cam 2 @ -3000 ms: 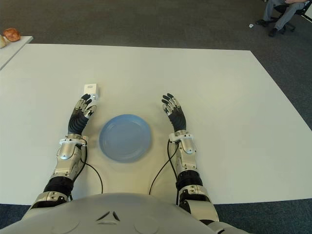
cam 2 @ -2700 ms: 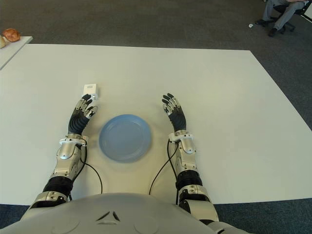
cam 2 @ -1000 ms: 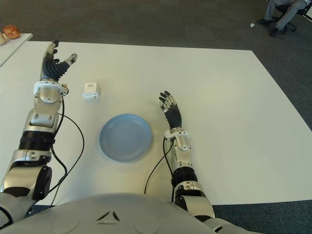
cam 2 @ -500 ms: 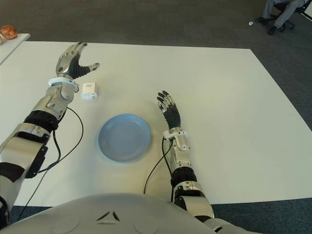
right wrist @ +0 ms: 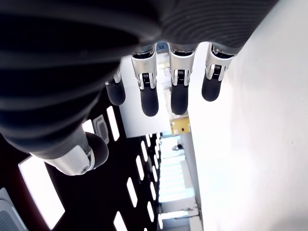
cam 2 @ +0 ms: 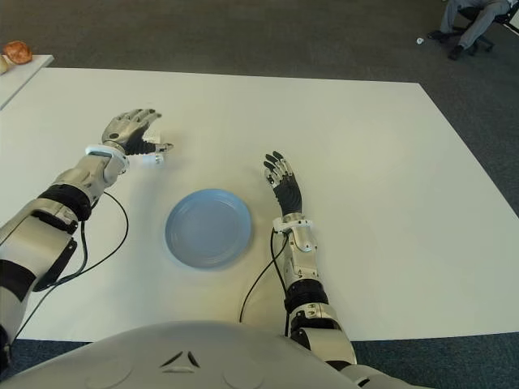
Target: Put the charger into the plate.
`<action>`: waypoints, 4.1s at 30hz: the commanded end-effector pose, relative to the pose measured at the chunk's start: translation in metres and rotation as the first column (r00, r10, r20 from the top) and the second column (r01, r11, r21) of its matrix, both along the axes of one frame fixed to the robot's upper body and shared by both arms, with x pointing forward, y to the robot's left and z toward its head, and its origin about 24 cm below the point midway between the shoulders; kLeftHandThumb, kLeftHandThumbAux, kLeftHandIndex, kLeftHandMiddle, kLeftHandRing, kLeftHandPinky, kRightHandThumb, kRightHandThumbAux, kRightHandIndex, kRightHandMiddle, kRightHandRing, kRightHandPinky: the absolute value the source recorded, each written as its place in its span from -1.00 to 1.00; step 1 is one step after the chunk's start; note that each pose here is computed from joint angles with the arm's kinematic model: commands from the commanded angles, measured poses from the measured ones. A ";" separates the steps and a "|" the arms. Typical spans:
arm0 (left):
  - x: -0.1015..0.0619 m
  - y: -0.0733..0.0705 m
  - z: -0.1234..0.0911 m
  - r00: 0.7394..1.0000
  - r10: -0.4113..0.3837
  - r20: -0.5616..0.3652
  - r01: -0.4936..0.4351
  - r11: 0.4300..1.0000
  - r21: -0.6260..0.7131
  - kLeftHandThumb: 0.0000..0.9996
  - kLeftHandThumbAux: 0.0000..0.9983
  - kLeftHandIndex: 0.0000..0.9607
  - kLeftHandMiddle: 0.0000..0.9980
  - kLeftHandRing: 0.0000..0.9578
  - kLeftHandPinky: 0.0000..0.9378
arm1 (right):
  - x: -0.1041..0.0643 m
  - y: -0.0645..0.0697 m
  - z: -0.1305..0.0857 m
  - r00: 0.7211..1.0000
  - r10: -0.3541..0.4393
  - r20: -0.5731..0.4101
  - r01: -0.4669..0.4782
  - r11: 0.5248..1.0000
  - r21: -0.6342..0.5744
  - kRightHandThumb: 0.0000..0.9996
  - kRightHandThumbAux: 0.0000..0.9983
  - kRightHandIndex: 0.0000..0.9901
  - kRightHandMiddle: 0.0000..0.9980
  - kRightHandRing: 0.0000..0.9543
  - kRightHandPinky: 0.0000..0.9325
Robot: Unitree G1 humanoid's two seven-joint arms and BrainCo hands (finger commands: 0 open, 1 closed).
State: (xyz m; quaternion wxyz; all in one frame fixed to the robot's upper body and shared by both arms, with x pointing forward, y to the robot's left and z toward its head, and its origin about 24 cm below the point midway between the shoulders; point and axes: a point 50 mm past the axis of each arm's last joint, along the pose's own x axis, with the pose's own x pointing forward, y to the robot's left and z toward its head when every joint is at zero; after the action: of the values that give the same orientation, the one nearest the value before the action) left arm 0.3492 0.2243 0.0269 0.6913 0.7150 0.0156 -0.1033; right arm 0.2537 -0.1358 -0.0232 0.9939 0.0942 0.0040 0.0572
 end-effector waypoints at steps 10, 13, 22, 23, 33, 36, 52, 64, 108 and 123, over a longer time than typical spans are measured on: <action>-0.019 -0.007 -0.036 0.986 0.008 -0.167 -0.002 0.999 0.040 -0.82 -0.53 -1.00 -1.00 -1.00 -1.00 | -0.028 -0.002 -0.035 0.981 -0.013 -0.192 0.016 1.000 0.016 -1.00 0.17 -0.79 -0.64 -0.71 -0.74; -0.024 -0.007 -0.043 0.980 0.026 -0.198 -0.020 0.999 0.032 -0.83 -0.52 -1.00 -1.00 -1.00 -1.00 | -0.028 -0.003 -0.034 0.982 -0.011 -0.189 0.014 1.000 0.013 -1.00 0.17 -0.79 -0.63 -0.70 -0.73; -0.037 -0.004 -0.060 0.955 0.090 -0.282 -0.094 0.996 -0.001 -0.85 -0.48 -1.00 -1.00 -1.00 -1.00 | -0.029 -0.005 -0.034 0.983 -0.012 -0.182 0.014 1.000 0.010 -1.00 0.17 -0.78 -0.60 -0.68 -0.72; -0.040 -0.003 -0.063 0.949 0.104 -0.299 -0.112 0.994 -0.011 -0.85 -0.48 -1.00 -1.00 -1.00 -1.00 | -0.029 -0.005 -0.035 0.983 -0.011 -0.183 0.013 1.000 0.011 -1.00 0.17 -0.77 -0.60 -0.67 -0.72; -0.056 0.003 -0.080 0.911 0.185 -0.369 -0.238 0.966 -0.103 -0.85 -0.44 -1.00 -1.00 -1.00 -1.00 | -0.030 -0.008 -0.035 0.984 -0.005 -0.178 0.008 1.000 0.018 -0.98 0.20 -0.75 -0.59 -0.66 -0.70; -0.059 0.004 -0.083 0.897 0.213 -0.386 -0.283 0.950 -0.133 -0.85 -0.44 -1.00 -1.00 -1.00 -1.00 | -0.030 -0.009 -0.035 0.984 -0.001 -0.175 0.005 1.000 0.020 -0.97 0.22 -0.74 -0.59 -0.66 -0.69; -0.066 0.013 -0.088 0.860 0.274 -0.430 -0.371 0.915 -0.159 -0.85 -0.37 -1.00 -1.00 -1.00 -0.98 | -0.032 -0.012 -0.035 0.985 0.000 -0.171 0.004 1.000 0.021 -0.97 0.25 -0.73 -0.57 -0.64 -0.66; -0.059 0.028 -0.064 0.919 0.121 -0.375 -0.228 0.939 -0.258 -0.88 -0.29 -1.00 -1.00 -1.00 -1.00 | -0.032 -0.009 -0.033 0.987 -0.007 -0.162 0.011 1.000 0.021 -0.99 0.27 -0.73 -0.55 -0.62 -0.64; -0.137 0.058 0.015 0.883 -0.400 -0.244 0.381 0.916 -0.121 -0.88 -0.01 -1.00 -1.00 -1.00 -0.96 | -0.028 -0.006 -0.031 0.985 -0.002 -0.175 0.007 1.000 0.024 -1.00 0.25 -0.73 -0.55 -0.61 -0.64; -0.139 0.059 0.008 0.885 -0.401 -0.236 0.400 0.915 -0.055 -0.86 0.03 -1.00 -1.00 -1.00 -1.00 | -0.027 -0.008 -0.032 0.984 -0.009 -0.177 0.012 1.000 0.020 -1.00 0.26 -0.73 -0.54 -0.60 -0.62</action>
State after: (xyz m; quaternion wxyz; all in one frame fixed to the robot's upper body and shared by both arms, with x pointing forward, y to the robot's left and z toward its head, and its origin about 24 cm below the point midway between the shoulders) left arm 0.2112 0.2823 0.0389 0.6559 0.6766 -0.0482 -0.3311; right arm 0.2480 -0.1414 -0.0242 0.9935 0.0972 0.0065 0.0584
